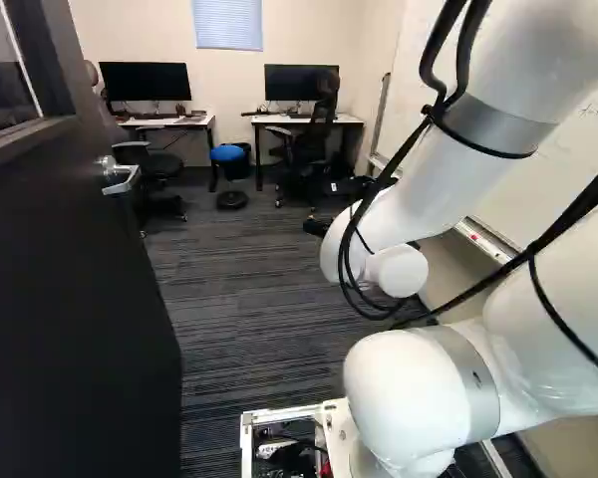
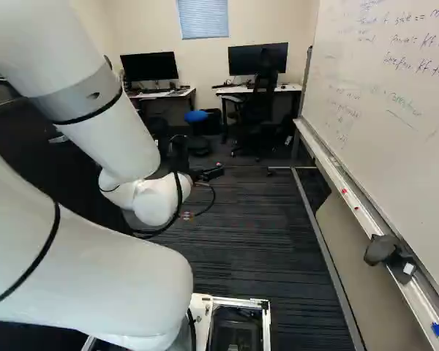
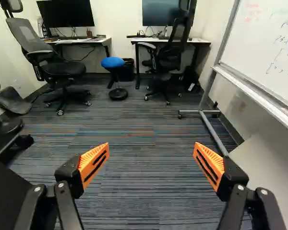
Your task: Open the door and move inside
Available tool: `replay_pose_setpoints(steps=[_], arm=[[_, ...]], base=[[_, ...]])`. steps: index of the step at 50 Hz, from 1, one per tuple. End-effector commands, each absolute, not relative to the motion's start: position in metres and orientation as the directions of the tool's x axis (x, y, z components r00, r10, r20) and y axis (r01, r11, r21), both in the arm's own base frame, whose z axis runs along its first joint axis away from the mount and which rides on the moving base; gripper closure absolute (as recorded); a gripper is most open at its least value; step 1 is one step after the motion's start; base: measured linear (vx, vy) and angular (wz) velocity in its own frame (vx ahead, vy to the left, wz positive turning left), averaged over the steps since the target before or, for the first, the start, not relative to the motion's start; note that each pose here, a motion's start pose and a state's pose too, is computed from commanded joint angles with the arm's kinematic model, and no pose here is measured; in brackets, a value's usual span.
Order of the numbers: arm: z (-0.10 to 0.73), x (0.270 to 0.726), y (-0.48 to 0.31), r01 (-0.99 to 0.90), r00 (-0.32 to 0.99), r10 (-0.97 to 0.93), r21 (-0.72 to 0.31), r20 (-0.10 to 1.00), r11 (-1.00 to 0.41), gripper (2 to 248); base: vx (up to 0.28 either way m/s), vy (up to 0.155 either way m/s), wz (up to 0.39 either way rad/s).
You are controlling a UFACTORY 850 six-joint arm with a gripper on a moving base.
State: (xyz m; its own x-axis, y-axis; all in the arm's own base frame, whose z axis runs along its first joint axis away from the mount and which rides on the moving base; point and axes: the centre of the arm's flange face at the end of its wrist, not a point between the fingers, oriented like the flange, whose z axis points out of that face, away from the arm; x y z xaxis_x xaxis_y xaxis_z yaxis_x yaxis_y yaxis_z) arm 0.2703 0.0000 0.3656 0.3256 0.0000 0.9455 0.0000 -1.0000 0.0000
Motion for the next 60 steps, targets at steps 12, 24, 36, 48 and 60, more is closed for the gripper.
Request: replay_pose_setpoints(steps=[12, 24, 36, 48, 60], arm=[[0.3656, 0.2703, 0.0000, 0.000, 0.326, 0.000, 0.000, 0.946, -1.000, 3], [0.3656, 0.2703, 0.0000, 0.000, 0.326, 0.000, 0.000, 0.946, -1.000, 3], [0.3656, 0.2703, 0.0000, 0.000, 0.326, 0.000, 0.000, 0.946, -1.000, 3], [0.3656, 0.2703, 0.0000, 0.000, 0.326, 0.000, 0.000, 0.946, -1.000, 3], [0.3656, 0.2703, 0.0000, 0.000, 0.326, 0.000, 0.000, 0.946, -1.000, 3]], base=[[0.211, -0.003, -0.024], [0.225, -0.001, -0.025], [0.233, 0.000, -0.023], [0.232, 0.002, -0.022], [0.235, 0.002, -0.015]])
